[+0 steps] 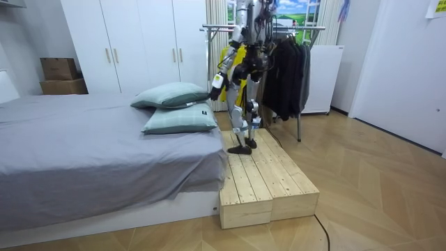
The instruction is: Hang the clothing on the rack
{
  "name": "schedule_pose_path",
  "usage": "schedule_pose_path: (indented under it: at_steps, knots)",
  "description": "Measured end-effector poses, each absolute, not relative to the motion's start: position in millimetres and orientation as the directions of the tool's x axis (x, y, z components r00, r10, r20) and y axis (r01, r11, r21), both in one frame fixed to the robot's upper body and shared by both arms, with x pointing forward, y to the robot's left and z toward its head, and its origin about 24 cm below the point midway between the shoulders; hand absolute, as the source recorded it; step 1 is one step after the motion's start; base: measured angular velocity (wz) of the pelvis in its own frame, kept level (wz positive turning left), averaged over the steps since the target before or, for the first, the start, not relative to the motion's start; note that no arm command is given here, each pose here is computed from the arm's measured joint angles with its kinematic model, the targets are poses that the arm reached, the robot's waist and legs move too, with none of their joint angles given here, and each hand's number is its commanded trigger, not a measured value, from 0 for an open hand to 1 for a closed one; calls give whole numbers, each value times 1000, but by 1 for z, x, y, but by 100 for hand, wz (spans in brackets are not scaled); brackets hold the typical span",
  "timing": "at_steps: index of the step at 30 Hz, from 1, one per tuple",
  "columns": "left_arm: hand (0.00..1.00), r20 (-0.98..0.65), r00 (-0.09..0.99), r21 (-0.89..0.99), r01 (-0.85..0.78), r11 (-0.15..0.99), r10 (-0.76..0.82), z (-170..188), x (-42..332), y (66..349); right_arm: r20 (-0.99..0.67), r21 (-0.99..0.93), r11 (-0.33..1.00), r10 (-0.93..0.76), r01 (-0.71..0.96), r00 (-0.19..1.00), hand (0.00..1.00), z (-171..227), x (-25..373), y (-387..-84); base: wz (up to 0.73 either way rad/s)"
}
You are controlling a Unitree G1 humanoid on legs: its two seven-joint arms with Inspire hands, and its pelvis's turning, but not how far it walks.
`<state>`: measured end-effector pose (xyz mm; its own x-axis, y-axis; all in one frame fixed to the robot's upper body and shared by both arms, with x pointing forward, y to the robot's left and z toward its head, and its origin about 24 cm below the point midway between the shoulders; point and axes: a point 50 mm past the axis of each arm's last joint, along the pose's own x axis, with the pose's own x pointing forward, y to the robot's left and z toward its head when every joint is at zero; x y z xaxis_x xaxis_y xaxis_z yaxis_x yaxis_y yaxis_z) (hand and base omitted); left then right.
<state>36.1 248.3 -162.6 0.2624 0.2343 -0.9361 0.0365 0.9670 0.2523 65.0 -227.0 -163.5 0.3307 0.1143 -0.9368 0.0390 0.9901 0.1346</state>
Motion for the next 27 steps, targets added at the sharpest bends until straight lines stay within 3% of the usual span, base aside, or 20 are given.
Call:
schedule_pose_path:
  at_steps: [7, 16, 27]
  knots:
    - [0, -942, 243, 246, 31, 969, 231, -163, 32, 247, -951, 111, 992, 90, 54, 295, 0, -164, 63, -231, 124]
    - [0, -944, 233, 238, -1, 971, 232, -165, 30, 246, -962, 102, 987, 65, 127, 265, 0, -166, 56, -231, 42]
    - [0, -934, 243, 260, -34, 965, 260, -163, 36, 253, -964, 102, 969, 41, 224, 263, 0, -168, 47, -230, 121]
